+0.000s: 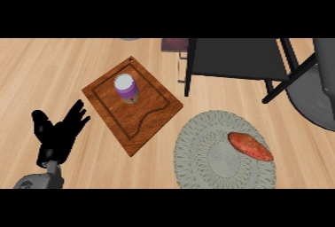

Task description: Pick the croissant from the placemat and place it in the tiered shelf

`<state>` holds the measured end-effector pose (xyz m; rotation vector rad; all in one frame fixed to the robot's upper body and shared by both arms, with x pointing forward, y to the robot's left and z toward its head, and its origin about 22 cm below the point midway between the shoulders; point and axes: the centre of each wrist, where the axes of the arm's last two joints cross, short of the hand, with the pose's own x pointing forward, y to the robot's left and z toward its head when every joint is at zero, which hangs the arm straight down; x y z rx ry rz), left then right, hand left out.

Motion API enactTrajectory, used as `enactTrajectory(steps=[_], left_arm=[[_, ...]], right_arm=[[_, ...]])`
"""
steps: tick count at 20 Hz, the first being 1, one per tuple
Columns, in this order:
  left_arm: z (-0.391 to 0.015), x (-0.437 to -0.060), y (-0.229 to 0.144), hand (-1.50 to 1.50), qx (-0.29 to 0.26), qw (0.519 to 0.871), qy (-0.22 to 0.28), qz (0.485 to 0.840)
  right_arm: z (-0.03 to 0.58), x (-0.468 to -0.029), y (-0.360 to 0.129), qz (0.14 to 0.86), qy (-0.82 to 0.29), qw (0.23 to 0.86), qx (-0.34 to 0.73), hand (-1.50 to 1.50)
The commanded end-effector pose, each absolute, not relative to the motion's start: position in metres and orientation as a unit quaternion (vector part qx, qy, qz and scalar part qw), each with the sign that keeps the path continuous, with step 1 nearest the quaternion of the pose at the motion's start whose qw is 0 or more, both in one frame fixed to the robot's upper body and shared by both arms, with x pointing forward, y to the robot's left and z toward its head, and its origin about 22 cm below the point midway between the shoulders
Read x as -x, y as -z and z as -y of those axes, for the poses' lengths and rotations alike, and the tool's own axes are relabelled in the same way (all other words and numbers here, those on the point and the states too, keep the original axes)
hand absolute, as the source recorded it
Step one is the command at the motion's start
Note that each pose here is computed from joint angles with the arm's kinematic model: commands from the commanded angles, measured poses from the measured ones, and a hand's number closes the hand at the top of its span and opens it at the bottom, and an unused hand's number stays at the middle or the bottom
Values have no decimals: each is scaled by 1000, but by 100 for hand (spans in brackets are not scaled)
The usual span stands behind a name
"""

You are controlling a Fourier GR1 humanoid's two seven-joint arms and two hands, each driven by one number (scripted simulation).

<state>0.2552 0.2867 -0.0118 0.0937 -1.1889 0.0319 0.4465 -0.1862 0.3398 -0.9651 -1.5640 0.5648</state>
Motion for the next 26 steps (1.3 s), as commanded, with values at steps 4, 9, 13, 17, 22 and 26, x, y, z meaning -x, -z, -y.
enactTrajectory(steps=[4,9,13,17,22,26], left_arm=[[-303,-244,28,0,-39,846,-17,532],[-290,-243,34,0,-40,848,-26,528],[-304,-254,20,0,-45,847,-24,530],[-298,-248,17,0,-40,848,-15,528],[-292,-244,27,0,-50,850,-16,525],[-298,-249,18,0,-41,852,-20,522]], right_arm=[[195,-447,-342,704,-112,600,364,-150],[211,-442,-359,737,-43,606,296,-150],[212,-440,-364,748,10,616,248,-150],[243,-435,-373,747,85,606,261,-150],[274,-425,-382,728,139,581,336,-150],[324,-404,-384,723,207,568,333,-150]])
